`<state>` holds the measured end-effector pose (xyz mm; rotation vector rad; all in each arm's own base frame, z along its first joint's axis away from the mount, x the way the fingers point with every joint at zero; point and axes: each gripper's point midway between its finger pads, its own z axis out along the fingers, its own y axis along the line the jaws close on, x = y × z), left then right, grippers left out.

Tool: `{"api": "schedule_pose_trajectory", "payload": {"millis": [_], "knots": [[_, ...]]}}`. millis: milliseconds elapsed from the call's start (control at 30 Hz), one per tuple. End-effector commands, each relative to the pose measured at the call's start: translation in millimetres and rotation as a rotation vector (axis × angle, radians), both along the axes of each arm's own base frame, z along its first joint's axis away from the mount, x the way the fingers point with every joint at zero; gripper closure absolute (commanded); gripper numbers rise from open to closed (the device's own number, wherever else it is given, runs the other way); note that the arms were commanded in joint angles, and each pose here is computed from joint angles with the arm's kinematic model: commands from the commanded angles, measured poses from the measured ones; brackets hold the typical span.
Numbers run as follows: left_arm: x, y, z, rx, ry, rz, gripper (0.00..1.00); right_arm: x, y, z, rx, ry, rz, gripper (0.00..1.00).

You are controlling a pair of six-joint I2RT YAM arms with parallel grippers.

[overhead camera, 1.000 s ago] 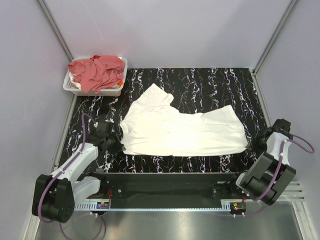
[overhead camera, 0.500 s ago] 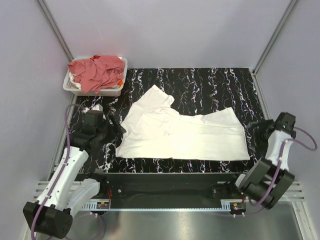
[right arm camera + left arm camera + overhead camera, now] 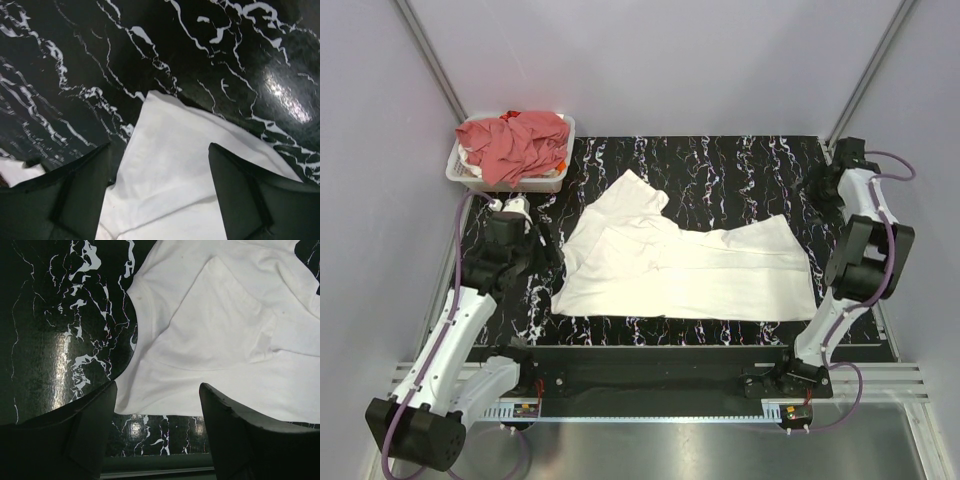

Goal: Fold and stack the t-shirts
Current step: Fold the tshirt

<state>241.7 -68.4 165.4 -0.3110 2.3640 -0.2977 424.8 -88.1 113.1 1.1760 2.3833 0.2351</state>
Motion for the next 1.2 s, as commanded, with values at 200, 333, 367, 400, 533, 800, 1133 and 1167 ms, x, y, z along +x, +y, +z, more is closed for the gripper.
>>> {"api": "schedule_pose_trajectory", "payload": {"millis": [200,333,367,400,533,800,1133,1167], "knots": [[8.4,3.8,6.9,0.022,-0.064,-0.007,0.28,29.9,5.7,-60.5,-0.127,0.169,0.137,0.24],[8.6,3.4,5.8,0.021,-0.061,-0.007,0.28,35.7,11.2,-86.0,-0.125,0.205,0.170,0.32],[8.4,3.9,5.5,0.021,-0.059,-0.006,0.28,37.0,11.9,-87.7,-0.123,0.204,0.172,0.34],[8.8,3.7,6.7,0.022,-0.064,-0.007,0.28,37.0,12.4,-90.0,-0.123,0.209,0.172,0.35],[8.9,4.9,5.7,0.026,-0.062,-0.002,0.28,37.0,11.7,-96.5,-0.129,0.217,0.172,0.59],[9.7,5.3,1.5,0.031,-0.044,0.001,0.28,31.0,8.8,-93.1,-0.157,0.202,0.168,1.00],[44.7,9.5,8.0,0.079,-0.006,0.044,0.28,34.5,-43.4,-72.2,-0.253,0.180,-0.069,1.00],[60.1,5.6,28.0,0.070,-0.047,0.042,0.28,33.5,-48.8,-73.0,-0.251,0.181,-0.093,1.00]]}}
